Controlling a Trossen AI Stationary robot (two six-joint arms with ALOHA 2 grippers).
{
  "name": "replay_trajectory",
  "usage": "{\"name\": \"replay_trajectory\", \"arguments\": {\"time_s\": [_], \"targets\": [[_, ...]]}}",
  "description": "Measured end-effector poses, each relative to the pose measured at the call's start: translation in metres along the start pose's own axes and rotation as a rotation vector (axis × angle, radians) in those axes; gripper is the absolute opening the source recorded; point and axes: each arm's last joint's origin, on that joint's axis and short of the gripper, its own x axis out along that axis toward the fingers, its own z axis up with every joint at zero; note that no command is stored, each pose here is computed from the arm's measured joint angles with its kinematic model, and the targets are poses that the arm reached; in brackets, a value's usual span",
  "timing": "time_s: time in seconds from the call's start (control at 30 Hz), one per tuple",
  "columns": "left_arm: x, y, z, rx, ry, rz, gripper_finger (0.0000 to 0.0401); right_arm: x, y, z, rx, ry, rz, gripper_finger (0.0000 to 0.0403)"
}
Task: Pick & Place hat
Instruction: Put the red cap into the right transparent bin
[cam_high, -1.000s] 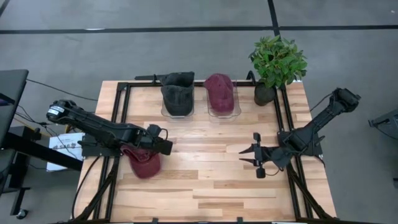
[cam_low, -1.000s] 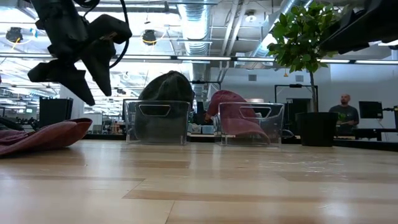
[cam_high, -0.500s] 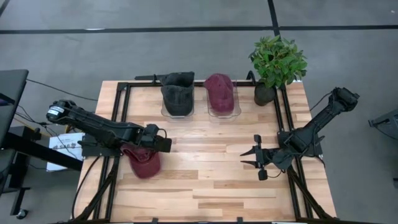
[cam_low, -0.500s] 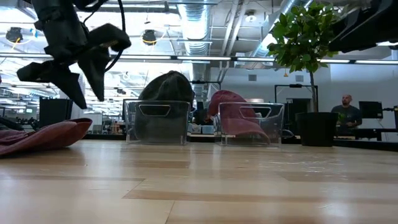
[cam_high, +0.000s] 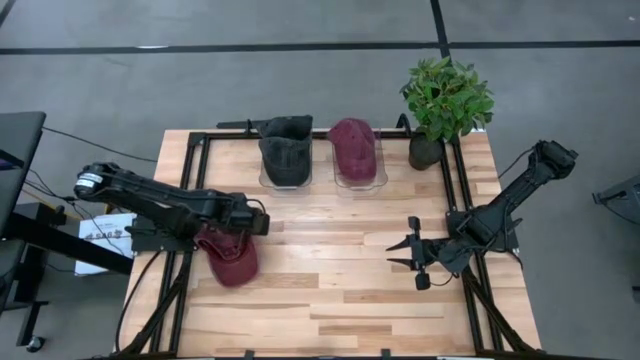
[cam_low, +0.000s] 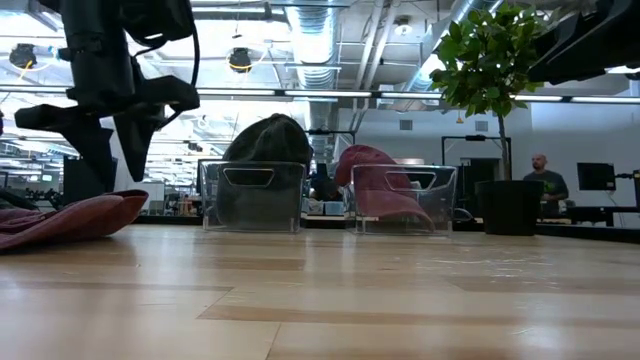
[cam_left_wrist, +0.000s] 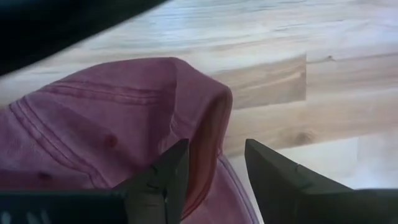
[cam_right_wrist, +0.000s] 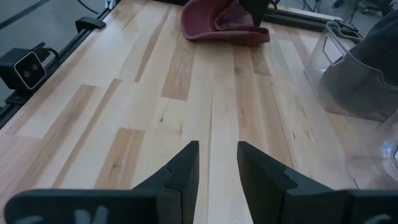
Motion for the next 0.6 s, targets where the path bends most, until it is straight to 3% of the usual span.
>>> {"name": "replay_trajectory", "arguments": {"time_s": [0.33, 0.6], "targets": [[0.022, -0.006, 0.003, -0.020, -0.003, 0.096, 0.0153, 0.000, 0.000, 0.000, 0.001, 0.000, 0.000, 0.0101], [0.043, -0.022, 0.001, 0.024, 0.000, 0.041, 0.0143, 0.000, 0.000, 0.000, 0.000, 0.000, 0.000, 0.0101]]}}
